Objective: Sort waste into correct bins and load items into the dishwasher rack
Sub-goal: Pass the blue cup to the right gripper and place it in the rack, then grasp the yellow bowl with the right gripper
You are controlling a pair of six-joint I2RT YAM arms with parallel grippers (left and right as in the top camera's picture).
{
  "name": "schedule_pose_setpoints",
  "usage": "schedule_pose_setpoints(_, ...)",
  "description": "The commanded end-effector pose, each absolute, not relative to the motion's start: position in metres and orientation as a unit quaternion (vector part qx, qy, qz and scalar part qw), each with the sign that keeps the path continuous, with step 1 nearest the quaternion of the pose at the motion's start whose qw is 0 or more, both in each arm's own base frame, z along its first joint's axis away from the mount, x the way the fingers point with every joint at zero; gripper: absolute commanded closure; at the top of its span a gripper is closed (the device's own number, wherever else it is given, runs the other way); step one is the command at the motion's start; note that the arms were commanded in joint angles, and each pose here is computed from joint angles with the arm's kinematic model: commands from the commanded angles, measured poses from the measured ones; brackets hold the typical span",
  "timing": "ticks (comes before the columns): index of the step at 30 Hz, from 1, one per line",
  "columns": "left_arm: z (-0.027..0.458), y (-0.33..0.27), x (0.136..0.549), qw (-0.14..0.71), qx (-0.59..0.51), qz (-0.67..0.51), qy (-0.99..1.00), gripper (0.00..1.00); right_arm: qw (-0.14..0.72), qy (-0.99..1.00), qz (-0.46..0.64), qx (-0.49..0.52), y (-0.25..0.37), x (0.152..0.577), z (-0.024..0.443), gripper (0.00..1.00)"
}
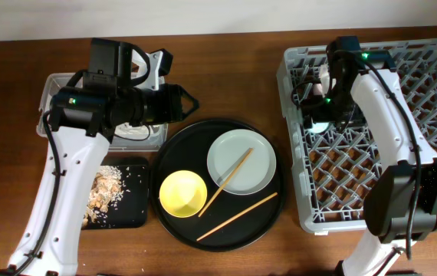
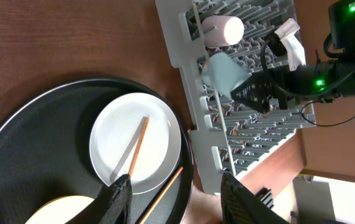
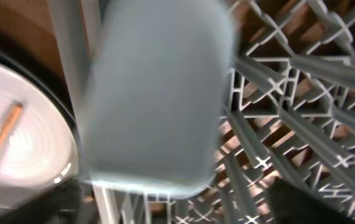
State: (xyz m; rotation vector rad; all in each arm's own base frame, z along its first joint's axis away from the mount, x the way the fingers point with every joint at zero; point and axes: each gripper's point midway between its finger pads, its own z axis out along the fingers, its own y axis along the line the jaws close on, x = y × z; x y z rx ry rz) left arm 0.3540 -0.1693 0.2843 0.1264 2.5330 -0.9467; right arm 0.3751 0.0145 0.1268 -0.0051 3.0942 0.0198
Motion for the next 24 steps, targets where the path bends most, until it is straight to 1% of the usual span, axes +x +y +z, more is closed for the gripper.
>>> schedule_pose_setpoints(1,0.284,-0.169,0.356,0.218,0.047,-0.341,0.913,0.55,0.02,1.0,0.008,0.001,0.015,0.373,0.126,0.01)
schedule_pose_setpoints(4,0.284,-0.169,0.356,0.218,0.048,-0.341,0.913,0.55,0.029,1.0,0.011,0.001,0.016,0.376,0.134,0.01)
schedule_pose_setpoints(6,0.284,-0.168,0.356,0.222,0.055,-0.335,0.914,0.55,0.06,0.997,0.04,-0.003,0.025,0.376,0.166,0.01)
schedule_pose_setpoints(8,0.278,-0.156,0.363,0.235,0.041,-0.298,0.924,0.56,0.092,0.982,0.145,-0.08,0.067,0.361,0.207,0.01)
schedule_pose_setpoints(10,0.276,-0.138,0.369,0.256,0.023,-0.25,0.933,0.56,0.109,0.957,0.22,-0.154,0.107,0.339,0.235,0.01)
schedule_pose_setpoints(11,0.279,-0.115,0.372,0.274,-0.013,-0.21,0.938,0.56,0.116,0.938,0.254,-0.205,0.135,0.323,0.25,0.01)
schedule_pose_setpoints(13,0.289,-0.086,0.372,0.295,-0.068,-0.184,0.935,0.55,0.106,0.921,0.273,-0.256,0.171,0.303,0.256,0.01)
schedule_pose_setpoints(16,0.319,-0.023,0.361,0.344,-0.147,-0.16,0.913,0.54,0.074,0.89,0.291,-0.343,0.232,0.265,0.25,0.02)
schedule_pose_setpoints(17,0.326,0.003,0.352,0.357,-0.179,-0.147,0.905,0.51,0.067,0.879,0.295,-0.369,0.253,0.252,0.247,0.01)
schedule_pose_setpoints(18,0.331,0.026,0.342,0.364,-0.21,-0.135,0.897,0.38,0.063,0.864,0.299,-0.4,0.277,0.237,0.242,0.01)
schedule_pose_setpoints(19,0.332,0.051,0.329,0.363,-0.248,-0.12,0.89,0.16,0.06,0.852,0.299,-0.426,0.301,0.222,0.233,0.01)
schedule_pose_setpoints(20,0.33,0.064,0.319,0.357,-0.27,-0.112,0.887,0.01,0.057,0.854,0.286,-0.43,0.314,0.214,0.224,0.01)
schedule_pose_setpoints(24,0.317,0.082,0.297,0.322,-0.314,-0.1,0.888,0.01,0.096,0.892,0.187,-0.4,0.348,0.208,0.17,0.01)
